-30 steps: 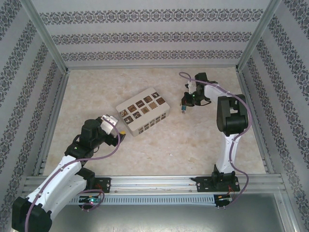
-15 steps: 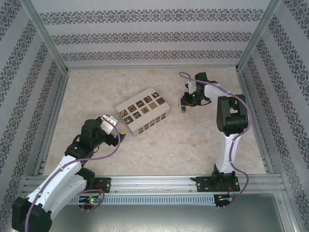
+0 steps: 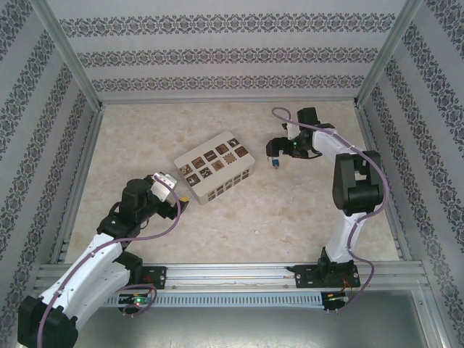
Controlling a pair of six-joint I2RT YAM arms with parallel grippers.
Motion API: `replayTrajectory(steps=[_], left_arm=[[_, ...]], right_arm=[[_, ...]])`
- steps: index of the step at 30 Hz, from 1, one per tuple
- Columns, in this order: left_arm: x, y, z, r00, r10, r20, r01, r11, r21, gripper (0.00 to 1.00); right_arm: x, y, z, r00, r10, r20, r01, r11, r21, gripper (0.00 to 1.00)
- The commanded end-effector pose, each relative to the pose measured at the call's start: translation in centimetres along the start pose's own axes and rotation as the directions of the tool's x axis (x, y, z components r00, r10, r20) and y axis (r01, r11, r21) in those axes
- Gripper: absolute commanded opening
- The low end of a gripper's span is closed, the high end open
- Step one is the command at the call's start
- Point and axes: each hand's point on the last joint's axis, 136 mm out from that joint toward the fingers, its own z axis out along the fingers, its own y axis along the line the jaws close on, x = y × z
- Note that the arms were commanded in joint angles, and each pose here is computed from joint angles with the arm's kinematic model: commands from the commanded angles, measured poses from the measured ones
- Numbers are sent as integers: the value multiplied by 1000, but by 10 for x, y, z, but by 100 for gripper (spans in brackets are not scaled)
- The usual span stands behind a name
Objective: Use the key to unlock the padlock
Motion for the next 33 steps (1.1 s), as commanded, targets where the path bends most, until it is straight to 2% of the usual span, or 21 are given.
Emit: replayTrajectory(steps=[1,10,19,33], left_arm=[[-4,4,-4,1000,14,8,-14,1000,-10,100],[-6,5,-7,1000,19,17,-18,1000,-21,100],[-3,5,-6,1000,16,9,-16,1000,-22,99],[0,6,-2,1000,17,-8,-17,1000,-24,100]], right_arm=[[0,-5,-13,998,-48,39,46,997,61,98],[18,-5,-30,995,-58,76,46,987,152,98],[34,7,-71,967,-66,246,24,985,172,98],[63,0,-158,817,-149,557,-8,963,270,98]])
